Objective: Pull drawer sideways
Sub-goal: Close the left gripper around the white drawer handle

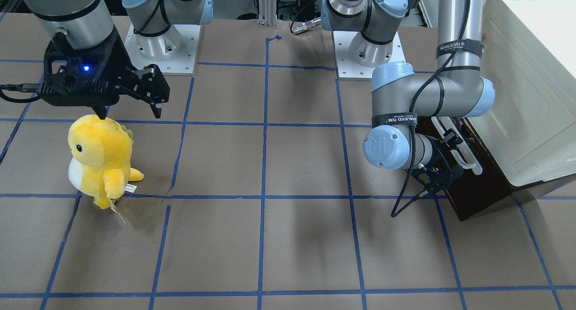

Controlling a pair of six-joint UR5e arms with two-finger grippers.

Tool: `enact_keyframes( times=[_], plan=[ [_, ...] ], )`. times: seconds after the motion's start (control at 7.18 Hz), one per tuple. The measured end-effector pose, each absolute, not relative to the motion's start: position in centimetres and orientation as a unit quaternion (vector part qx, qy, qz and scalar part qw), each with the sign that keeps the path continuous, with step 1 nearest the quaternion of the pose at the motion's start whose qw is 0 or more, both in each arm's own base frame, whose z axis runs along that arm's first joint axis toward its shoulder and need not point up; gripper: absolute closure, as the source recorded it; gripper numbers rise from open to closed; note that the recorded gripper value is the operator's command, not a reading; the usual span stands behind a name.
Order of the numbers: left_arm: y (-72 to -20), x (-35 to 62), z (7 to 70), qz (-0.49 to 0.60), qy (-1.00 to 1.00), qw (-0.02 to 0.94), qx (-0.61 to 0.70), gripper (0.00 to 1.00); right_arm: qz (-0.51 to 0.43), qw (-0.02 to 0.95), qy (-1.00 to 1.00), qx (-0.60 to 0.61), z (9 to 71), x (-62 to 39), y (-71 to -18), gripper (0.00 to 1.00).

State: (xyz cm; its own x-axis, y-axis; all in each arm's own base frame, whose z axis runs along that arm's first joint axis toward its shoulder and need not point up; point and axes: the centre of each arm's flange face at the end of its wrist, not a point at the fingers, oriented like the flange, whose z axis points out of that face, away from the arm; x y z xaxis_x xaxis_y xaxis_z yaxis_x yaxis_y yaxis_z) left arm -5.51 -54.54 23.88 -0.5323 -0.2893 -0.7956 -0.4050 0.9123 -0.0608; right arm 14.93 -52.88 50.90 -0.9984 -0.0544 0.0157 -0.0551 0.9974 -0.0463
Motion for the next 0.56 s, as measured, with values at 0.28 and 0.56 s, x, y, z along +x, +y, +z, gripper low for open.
enact_keyframes(
  times=[0.28, 0.56],
  plan=[
    [-54.28, -4.72, 23.96, 0.075, 0.870, 0.439, -0.211, 0.29, 0.023, 0.007, -0.999, 0.027, 50.90, 14.93, -52.88, 0.00],
    [-54.28, -4.36, 23.81, 0.078, 0.867, 0.438, -0.222, 0.29, 0.023, 0.007, -0.999, 0.027, 50.90, 14.93, -52.88, 0.00]
  ],
)
